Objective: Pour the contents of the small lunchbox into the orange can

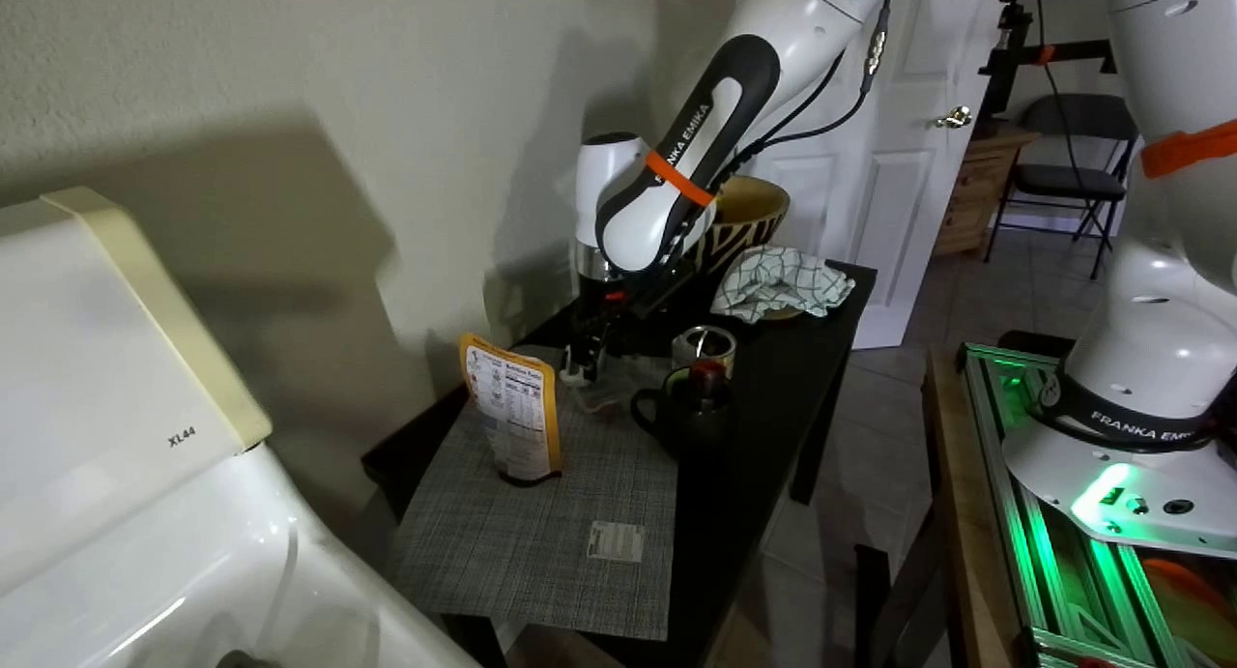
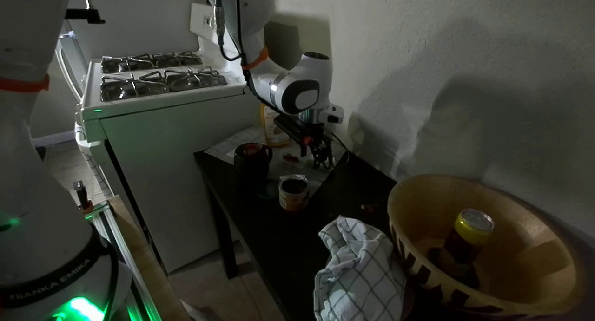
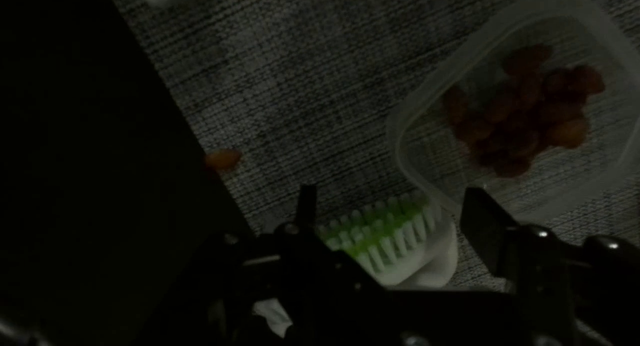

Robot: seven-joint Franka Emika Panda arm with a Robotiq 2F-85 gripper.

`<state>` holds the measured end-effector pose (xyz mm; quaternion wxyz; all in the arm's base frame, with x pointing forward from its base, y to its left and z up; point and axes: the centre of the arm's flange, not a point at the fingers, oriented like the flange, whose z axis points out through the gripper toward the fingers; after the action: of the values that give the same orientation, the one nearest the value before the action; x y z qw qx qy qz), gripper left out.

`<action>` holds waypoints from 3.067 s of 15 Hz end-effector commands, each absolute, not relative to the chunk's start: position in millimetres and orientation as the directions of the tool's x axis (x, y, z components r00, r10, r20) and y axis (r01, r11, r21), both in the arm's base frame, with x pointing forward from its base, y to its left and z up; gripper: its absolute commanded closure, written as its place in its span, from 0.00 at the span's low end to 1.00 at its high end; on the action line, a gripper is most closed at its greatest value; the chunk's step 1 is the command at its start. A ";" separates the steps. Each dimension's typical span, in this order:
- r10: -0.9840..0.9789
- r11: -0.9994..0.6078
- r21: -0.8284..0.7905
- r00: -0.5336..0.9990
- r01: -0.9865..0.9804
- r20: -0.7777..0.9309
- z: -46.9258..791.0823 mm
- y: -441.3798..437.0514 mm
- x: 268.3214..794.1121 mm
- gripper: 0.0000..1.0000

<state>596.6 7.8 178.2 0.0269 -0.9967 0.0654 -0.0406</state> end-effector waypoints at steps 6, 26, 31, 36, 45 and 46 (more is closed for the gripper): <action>-0.114 -0.990 -0.095 0.987 -0.104 0.111 198.4 8.0 583.9 0.22; -0.159 -0.982 -0.116 0.983 -0.148 0.093 161.9 15.2 570.9 0.70; -0.159 -0.983 -0.108 0.983 -0.148 0.094 165.3 12.5 568.4 1.00; -0.080 -0.993 -0.097 0.990 -0.069 0.118 207.3 12.7 562.3 0.97; 0.096 -0.988 0.109 0.990 0.107 -0.101 316.8 -40.1 523.5 0.97; 0.094 -0.984 0.139 0.987 0.112 -0.133 322.6 -50.2 516.5 0.97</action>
<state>543.1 -29.0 300.6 -0.0329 -0.9986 -0.0345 0.0233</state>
